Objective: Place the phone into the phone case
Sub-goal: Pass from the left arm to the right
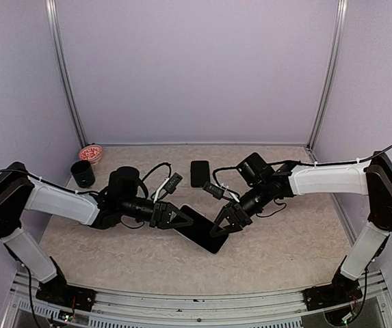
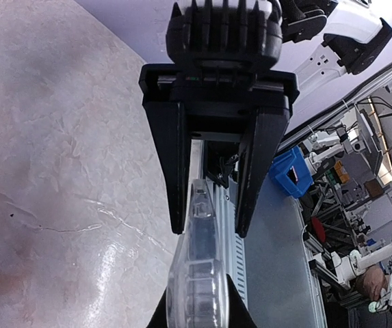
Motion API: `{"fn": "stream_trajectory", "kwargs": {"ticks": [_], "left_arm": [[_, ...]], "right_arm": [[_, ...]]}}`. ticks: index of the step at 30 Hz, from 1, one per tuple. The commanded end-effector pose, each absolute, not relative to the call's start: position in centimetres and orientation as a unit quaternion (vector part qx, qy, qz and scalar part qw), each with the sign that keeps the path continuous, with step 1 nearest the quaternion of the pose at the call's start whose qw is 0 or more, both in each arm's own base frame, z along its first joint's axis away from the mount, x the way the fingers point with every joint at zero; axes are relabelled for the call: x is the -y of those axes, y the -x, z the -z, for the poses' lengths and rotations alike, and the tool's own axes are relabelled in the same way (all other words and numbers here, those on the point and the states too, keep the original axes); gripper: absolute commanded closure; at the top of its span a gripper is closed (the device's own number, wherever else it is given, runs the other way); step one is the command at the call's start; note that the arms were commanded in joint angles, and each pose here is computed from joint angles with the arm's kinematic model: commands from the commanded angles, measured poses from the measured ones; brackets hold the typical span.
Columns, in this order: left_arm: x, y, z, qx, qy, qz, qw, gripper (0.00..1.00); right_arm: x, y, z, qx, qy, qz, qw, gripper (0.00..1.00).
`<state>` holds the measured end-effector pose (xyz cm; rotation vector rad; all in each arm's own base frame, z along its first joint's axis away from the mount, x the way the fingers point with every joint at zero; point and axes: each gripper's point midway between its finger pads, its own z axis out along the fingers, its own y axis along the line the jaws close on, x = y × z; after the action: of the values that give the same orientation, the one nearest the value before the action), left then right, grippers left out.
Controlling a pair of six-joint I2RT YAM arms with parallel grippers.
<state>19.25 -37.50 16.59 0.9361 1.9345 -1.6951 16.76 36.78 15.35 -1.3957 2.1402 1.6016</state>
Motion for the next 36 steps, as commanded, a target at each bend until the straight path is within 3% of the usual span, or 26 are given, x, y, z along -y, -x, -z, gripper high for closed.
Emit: {"fn": "stream_trajectory", "kwargs": {"ticks": [1, 9, 14, 17, 19, 23, 36], "left_arm": [[38.4, -19.3, -18.4, -0.664, -0.361, 0.618, 0.218, 1.00], [38.6, -19.4, -17.8, -0.667, -0.360, 0.617, 0.211, 1.00], [38.6, -19.5, -17.6, -0.669, -0.358, 0.616, 0.210, 1.00], [38.6, -19.9, -17.6, -0.673, -0.350, 0.614, 0.217, 0.89], [38.5, -20.2, -17.9, -0.673, -0.343, 0.616, 0.225, 0.74], [37.7, -20.9, -19.2, -0.664, -0.321, 0.627, 0.251, 0.60], [34.4, -22.9, -22.0, -0.652, -0.239, 0.635, 0.338, 0.47]], "right_arm": [[-37.7, -16.5, -16.0, -0.690, 0.473, -0.544, 0.061, 0.68], [-37.9, -16.4, -16.1, -0.683, 0.474, -0.552, 0.057, 0.92], [-38.0, -16.1, -16.9, -0.665, 0.480, -0.569, 0.064, 0.93], [-38.0, -16.0, -17.5, -0.658, 0.483, -0.573, 0.073, 0.98], [-38.1, -16.1, -17.9, -0.654, 0.484, -0.576, 0.080, 1.00], [-38.3, -16.5, -18.1, -0.656, 0.476, -0.579, 0.087, 1.00], [-38.6, -21.1, -21.2, -0.668, 0.407, -0.596, 0.182, 1.00]]}}
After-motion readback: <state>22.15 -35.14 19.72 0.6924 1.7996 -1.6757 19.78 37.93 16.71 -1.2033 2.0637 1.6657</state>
